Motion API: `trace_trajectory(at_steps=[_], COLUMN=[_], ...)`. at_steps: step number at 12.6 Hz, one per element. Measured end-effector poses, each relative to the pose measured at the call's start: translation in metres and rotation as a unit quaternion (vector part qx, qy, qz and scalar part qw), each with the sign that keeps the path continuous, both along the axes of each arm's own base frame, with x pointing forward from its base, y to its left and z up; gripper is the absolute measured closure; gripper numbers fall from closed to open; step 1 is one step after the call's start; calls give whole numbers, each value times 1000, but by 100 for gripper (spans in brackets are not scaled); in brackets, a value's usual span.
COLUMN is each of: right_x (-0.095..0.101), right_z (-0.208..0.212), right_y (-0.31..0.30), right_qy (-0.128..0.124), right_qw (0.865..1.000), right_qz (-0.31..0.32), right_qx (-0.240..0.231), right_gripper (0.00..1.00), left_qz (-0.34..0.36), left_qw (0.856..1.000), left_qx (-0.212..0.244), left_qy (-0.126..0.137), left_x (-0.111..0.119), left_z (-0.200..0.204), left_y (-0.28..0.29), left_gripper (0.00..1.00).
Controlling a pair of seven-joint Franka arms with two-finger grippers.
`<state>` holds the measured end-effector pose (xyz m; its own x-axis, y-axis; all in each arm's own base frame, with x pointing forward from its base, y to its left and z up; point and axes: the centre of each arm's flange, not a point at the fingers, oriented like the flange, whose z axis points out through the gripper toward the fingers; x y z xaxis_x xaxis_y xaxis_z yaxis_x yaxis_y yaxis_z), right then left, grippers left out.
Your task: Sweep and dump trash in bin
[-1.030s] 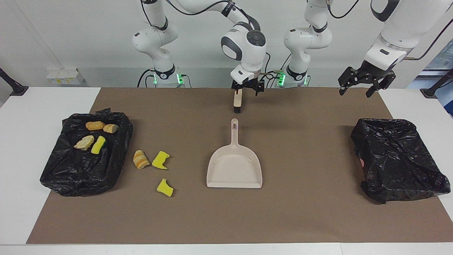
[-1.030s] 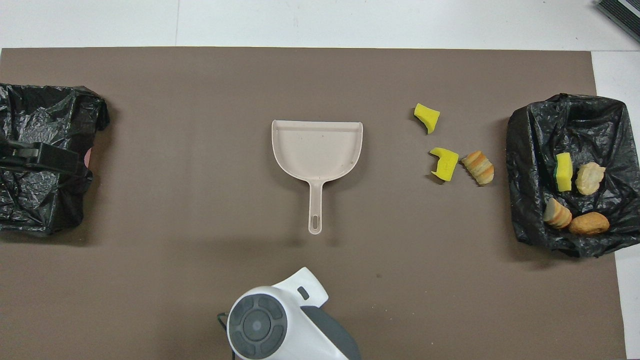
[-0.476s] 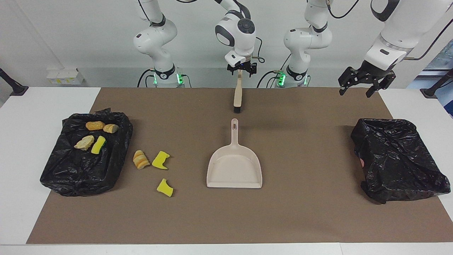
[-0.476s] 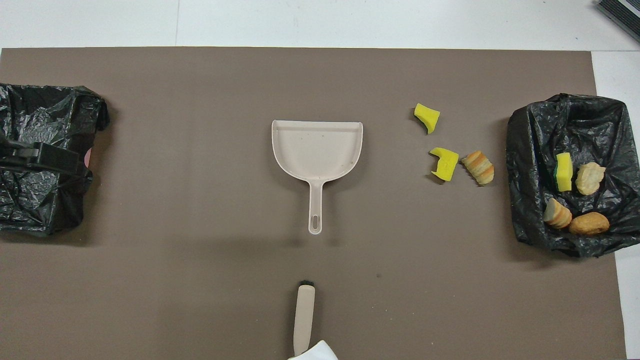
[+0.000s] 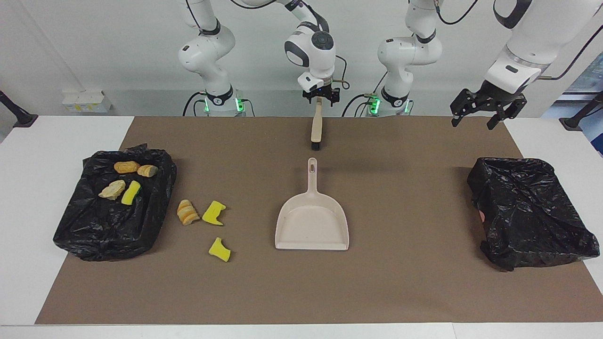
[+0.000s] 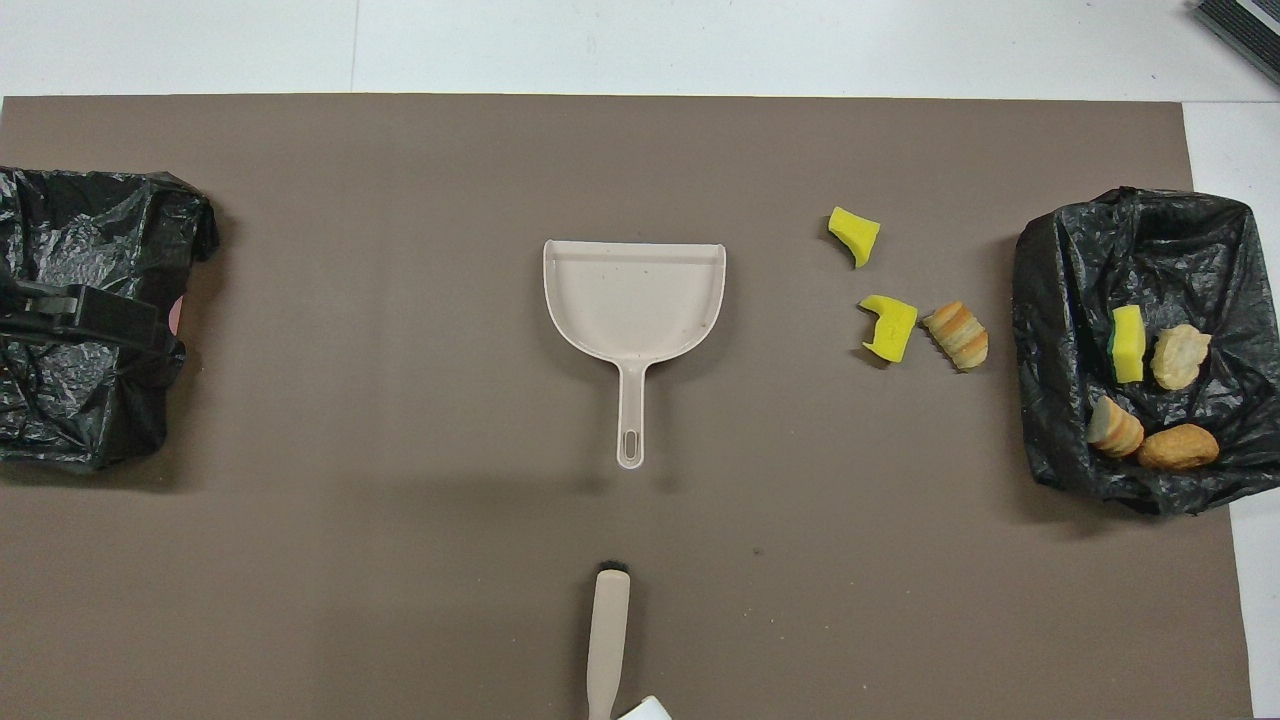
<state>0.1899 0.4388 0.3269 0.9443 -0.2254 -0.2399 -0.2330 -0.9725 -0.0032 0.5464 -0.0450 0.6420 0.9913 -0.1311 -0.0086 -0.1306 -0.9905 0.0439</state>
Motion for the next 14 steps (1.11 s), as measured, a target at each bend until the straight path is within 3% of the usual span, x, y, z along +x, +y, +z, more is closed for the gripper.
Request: trace_trajectory(at_steps=[1,5,6,9,14], right_x=[0,1,1,8,53], right_z=[-1,-2,-2,0,48], right_y=[0,-1,-1,-2,-16], right_qy=[1,1,1,1,21], right_qw=[1000,1000,1000,1000,999], right_qz=[-1,-1,-2,-9,-42], right_qx=[-1,-2,-2,1,-6], right_gripper=[13,66,74,74,74], left_qz=[0,0,0,0,0], left_qw=[1000,1000,1000,1000,1000], left_qx=[0,0,0,0,0], left_qy=[0,0,0,0,0], left_x=[0,0,0,0,0], left_z=[0,0,0,0,0], left_y=[0,0,0,0,0], left_gripper=[0,0,0,0,0])
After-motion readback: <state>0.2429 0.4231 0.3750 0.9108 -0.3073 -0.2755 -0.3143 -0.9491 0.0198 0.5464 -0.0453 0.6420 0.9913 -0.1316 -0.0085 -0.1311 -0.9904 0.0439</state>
